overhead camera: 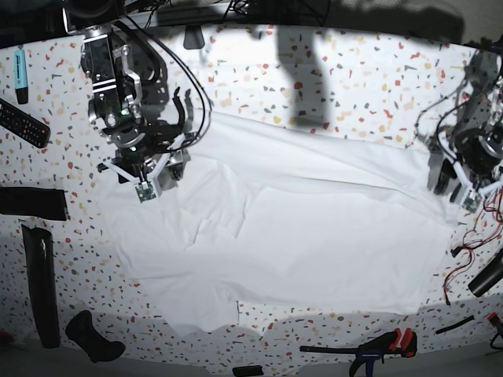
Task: Fold the T-shirt properly
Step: 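Raise both grippers and move them back toward the folded edge, then grasp the folded shirt edge with both grippers and drag it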
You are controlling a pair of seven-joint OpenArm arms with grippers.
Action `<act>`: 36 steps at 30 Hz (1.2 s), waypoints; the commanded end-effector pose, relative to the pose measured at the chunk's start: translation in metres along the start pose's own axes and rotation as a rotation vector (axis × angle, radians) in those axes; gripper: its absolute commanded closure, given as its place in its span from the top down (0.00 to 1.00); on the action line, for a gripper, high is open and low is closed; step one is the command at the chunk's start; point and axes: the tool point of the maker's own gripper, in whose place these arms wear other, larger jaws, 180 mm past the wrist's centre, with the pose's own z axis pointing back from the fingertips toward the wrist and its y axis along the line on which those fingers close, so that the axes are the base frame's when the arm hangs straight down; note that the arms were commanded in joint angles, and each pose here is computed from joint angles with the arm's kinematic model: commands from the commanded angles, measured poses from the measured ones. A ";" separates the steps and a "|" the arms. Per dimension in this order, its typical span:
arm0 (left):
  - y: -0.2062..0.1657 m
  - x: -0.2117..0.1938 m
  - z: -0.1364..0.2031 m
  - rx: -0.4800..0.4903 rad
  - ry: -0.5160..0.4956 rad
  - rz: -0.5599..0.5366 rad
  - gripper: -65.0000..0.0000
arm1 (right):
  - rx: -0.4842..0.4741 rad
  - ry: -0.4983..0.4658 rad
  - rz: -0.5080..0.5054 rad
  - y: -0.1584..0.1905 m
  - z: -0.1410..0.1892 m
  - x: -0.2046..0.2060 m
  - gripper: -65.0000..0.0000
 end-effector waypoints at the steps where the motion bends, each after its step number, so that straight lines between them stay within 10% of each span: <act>1: 0.008 0.024 -0.001 0.022 -0.071 0.005 0.31 | -0.017 0.105 0.029 -0.005 0.001 -0.024 0.49; 7: -0.012 0.028 -0.021 -0.001 -0.098 0.124 0.31 | -0.017 0.105 0.029 -0.005 0.001 -0.023 0.49; 16: -0.005 -0.058 -0.048 -0.068 0.119 0.242 0.31 | -0.017 0.095 0.029 -0.005 0.001 -0.022 0.49; 20: -0.017 -0.104 -0.036 -0.113 0.296 0.232 0.31 | -0.017 0.095 0.029 -0.005 0.001 -0.022 0.49; 36: -0.064 -0.157 0.021 -0.189 0.403 0.174 0.27 | -0.022 0.101 0.086 -0.006 0.025 -0.026 0.49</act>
